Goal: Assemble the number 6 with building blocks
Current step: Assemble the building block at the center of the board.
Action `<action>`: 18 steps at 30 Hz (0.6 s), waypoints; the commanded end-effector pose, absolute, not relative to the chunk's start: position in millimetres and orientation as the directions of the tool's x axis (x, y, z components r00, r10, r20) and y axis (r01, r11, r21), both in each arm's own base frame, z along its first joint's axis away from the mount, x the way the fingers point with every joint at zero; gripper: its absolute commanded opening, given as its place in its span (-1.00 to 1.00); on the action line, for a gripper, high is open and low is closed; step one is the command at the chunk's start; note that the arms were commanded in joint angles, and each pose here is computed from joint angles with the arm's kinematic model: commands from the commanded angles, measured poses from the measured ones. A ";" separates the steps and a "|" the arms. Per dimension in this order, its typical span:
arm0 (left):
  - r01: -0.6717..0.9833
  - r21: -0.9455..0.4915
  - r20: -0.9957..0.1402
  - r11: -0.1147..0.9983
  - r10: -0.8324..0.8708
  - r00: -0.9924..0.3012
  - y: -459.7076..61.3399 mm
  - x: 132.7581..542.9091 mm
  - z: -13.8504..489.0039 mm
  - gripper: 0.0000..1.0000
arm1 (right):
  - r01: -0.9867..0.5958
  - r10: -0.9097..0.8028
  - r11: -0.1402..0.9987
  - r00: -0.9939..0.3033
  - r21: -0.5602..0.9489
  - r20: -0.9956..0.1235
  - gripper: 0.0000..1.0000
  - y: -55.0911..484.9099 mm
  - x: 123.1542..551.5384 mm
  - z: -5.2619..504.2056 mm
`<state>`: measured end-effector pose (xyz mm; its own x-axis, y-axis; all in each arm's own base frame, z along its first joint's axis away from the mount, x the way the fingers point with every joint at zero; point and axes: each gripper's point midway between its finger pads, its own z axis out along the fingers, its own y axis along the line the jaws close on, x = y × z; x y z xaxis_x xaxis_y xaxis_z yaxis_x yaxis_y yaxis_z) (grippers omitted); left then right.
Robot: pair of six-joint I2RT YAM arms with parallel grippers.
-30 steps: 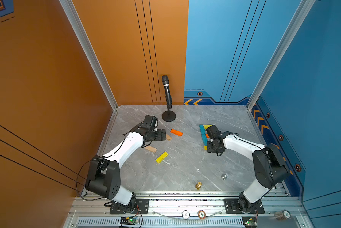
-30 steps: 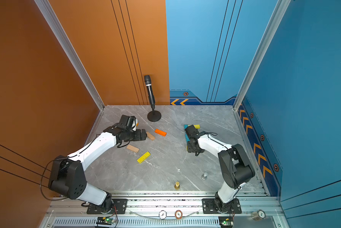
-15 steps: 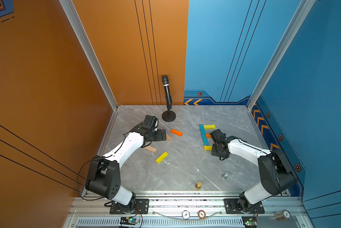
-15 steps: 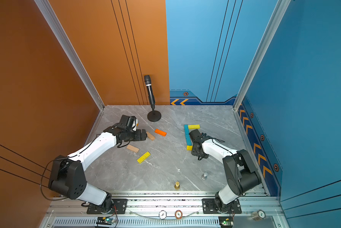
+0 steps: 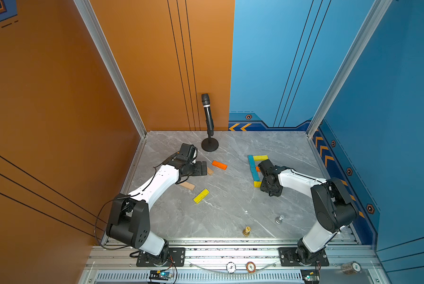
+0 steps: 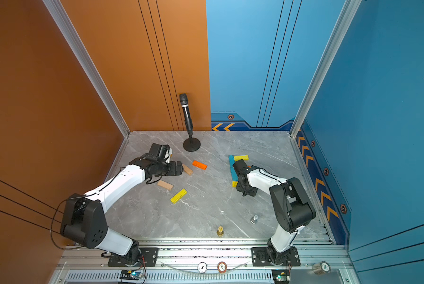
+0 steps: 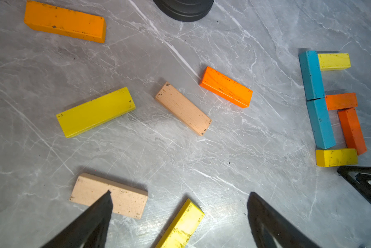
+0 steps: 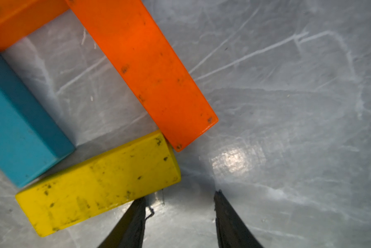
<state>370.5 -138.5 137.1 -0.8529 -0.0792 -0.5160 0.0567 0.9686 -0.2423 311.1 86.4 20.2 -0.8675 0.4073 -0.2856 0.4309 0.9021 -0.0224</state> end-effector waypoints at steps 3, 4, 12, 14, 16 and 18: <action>0.071 -0.232 -0.538 0.970 -0.068 -0.840 -141.4 378.1 145.7 0.95 | 0.474 0.437 0.877 -0.855 -0.080 -0.281 0.04 68.2 307.3 16.8; 0.071 -0.232 -0.537 0.970 -0.067 -0.841 -141.7 377.6 145.0 0.95 | 0.475 0.438 0.876 -0.854 -0.080 -0.280 0.04 67.4 307.6 17.0; 0.071 -0.230 -0.536 0.971 -0.065 -0.842 -141.5 377.8 144.5 0.95 | 0.471 0.438 0.880 -0.853 -0.058 -0.283 0.04 68.1 312.6 20.4; 0.071 -0.230 -0.537 0.971 -0.065 -0.841 -141.5 377.8 144.7 0.95 | 0.460 0.427 0.886 -0.857 -0.056 -0.289 0.05 69.2 311.9 23.6; 0.072 -0.230 -0.536 0.971 -0.065 -0.842 -141.6 377.9 144.3 0.95 | 0.443 0.408 0.895 -0.860 -0.053 -0.306 0.05 71.6 310.8 29.8; 0.072 -0.231 -0.537 0.970 -0.065 -0.841 -141.9 378.0 144.7 0.95 | 0.425 0.391 0.904 -0.865 -0.044 -0.316 0.05 76.5 307.7 35.8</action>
